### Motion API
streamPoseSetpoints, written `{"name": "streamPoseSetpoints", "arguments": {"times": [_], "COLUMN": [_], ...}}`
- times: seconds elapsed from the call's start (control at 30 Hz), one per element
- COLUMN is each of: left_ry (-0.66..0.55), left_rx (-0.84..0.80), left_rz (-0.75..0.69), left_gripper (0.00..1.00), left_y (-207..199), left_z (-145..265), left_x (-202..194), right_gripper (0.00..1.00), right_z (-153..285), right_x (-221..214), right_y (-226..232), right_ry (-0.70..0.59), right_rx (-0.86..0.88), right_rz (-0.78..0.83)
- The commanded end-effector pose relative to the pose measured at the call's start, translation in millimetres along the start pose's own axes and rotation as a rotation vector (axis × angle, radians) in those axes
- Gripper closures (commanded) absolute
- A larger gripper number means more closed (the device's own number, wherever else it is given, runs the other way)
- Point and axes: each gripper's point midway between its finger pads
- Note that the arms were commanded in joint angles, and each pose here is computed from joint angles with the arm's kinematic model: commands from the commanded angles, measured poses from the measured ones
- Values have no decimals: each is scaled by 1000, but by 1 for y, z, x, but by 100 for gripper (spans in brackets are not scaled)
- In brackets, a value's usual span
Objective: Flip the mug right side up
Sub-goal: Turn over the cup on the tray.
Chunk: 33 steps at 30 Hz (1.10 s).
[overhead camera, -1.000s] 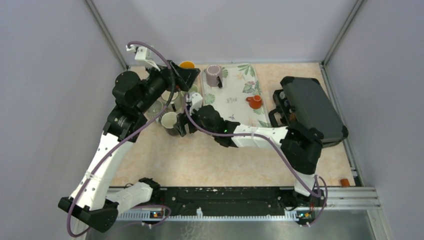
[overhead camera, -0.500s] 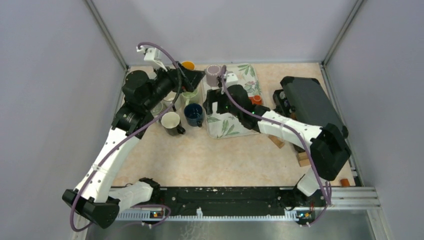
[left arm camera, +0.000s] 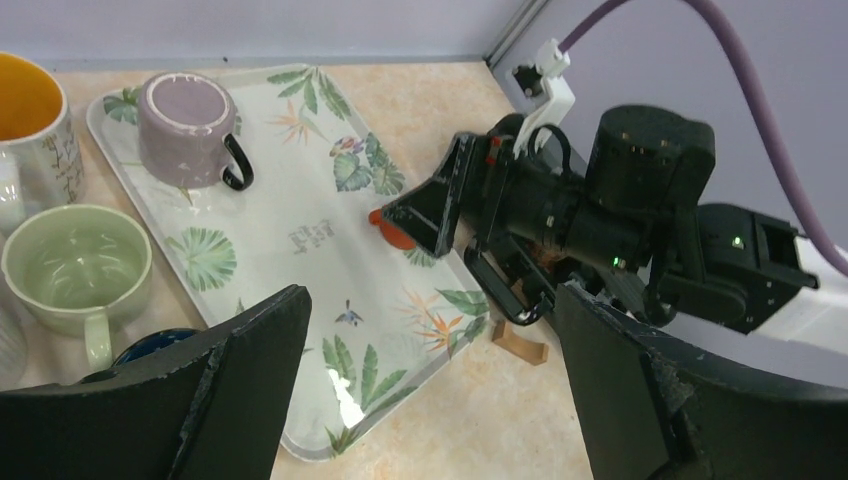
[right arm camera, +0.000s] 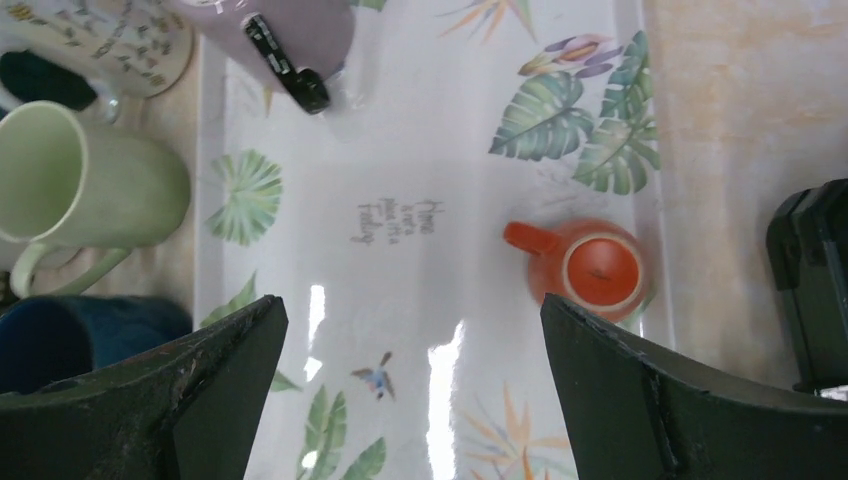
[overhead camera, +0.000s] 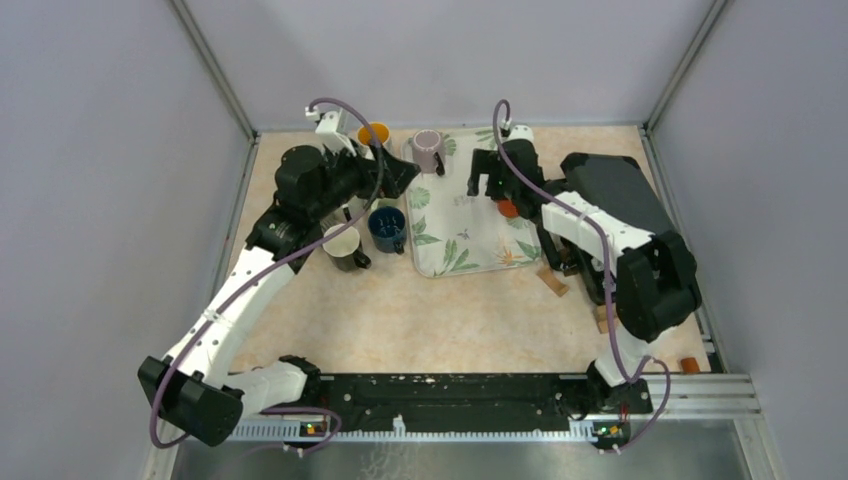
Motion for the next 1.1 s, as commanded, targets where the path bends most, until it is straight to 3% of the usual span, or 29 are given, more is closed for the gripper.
{"name": "streamPoseSetpoints", "arguments": {"times": [0.0, 0.2, 0.53, 1.07], "left_ry": [54, 98, 117, 145], "left_rx": [-28, -52, -69, -97], "left_rz": [-23, -9, -20, 9], "left_gripper": [1, 1, 1, 1], "left_y": [2, 1, 1, 0], "left_z": [-5, -6, -10, -16], "left_x": [-23, -44, -49, -65], "right_gripper": [1, 1, 1, 1], "right_z": [-19, -51, -87, -55], "right_x": [22, 24, 10, -53], "right_y": [-19, -48, -55, -13], "right_ry": [-22, 22, 96, 247], "right_rx": [-55, -103, -131, 39], "right_rz": [-2, -15, 25, 0]}}
Point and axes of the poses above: each gripper's point midway between its finger pads, its own z axis back along the fingers, its own y axis along the line the jaws close on, x = y × z, and after that the axes turned 15 degrees about -z, right-handed
